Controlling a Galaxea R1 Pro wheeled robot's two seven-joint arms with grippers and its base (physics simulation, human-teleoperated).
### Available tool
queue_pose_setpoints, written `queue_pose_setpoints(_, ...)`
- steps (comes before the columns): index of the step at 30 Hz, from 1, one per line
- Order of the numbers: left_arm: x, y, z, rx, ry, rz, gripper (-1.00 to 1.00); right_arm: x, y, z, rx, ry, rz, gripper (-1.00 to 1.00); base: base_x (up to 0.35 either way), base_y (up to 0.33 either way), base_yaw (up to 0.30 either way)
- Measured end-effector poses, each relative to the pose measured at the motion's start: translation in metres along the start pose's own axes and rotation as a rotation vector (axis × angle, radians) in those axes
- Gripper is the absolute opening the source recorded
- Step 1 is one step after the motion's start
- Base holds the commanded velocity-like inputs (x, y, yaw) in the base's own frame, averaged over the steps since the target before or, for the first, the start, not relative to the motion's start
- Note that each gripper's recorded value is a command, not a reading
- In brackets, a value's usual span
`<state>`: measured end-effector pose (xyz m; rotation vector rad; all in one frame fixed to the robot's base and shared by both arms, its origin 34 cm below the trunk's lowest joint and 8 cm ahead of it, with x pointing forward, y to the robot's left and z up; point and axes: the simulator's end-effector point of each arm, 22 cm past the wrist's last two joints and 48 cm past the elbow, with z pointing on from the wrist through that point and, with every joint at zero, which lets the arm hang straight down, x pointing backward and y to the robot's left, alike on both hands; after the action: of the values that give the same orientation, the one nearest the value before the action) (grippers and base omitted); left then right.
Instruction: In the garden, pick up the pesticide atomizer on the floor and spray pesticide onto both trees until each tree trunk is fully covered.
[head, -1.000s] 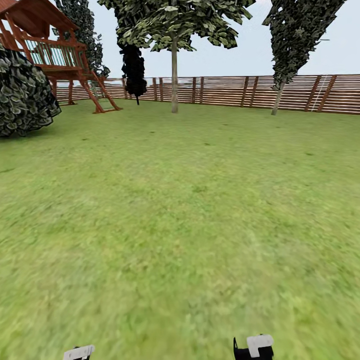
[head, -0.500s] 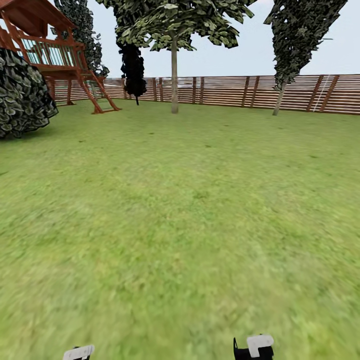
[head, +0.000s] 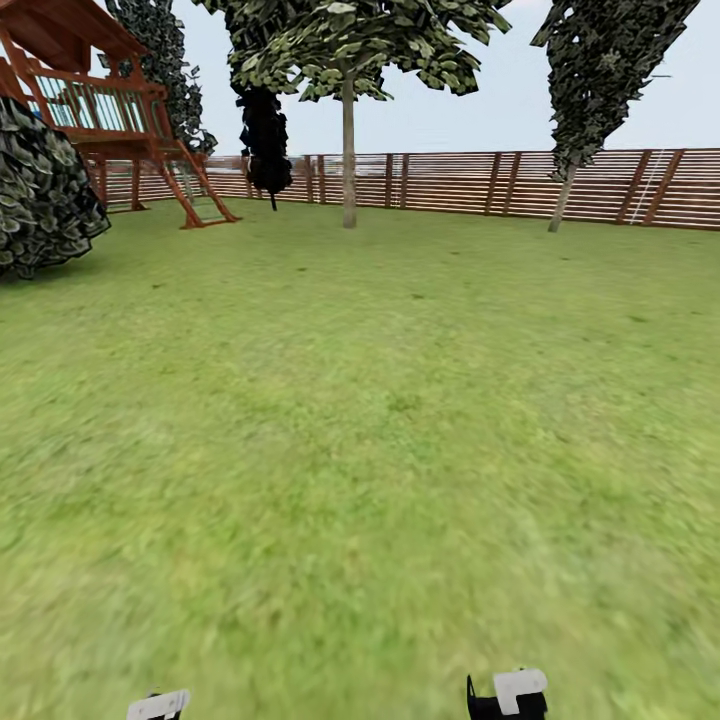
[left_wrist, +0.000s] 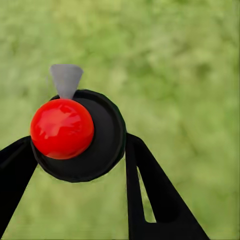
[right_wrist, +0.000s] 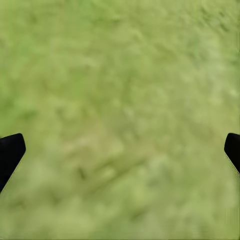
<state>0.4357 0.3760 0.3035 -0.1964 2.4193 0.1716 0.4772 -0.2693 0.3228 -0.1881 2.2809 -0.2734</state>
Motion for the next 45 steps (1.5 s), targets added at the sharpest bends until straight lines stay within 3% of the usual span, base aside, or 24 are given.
queue_pose_setpoints(45,0.0000,-0.0004,0.0000,0.000,0.000,-0.001,-1.00,0.0000,0.0000,0.0000,0.000,0.000,0.000,1.00,0.338,0.000,0.000)
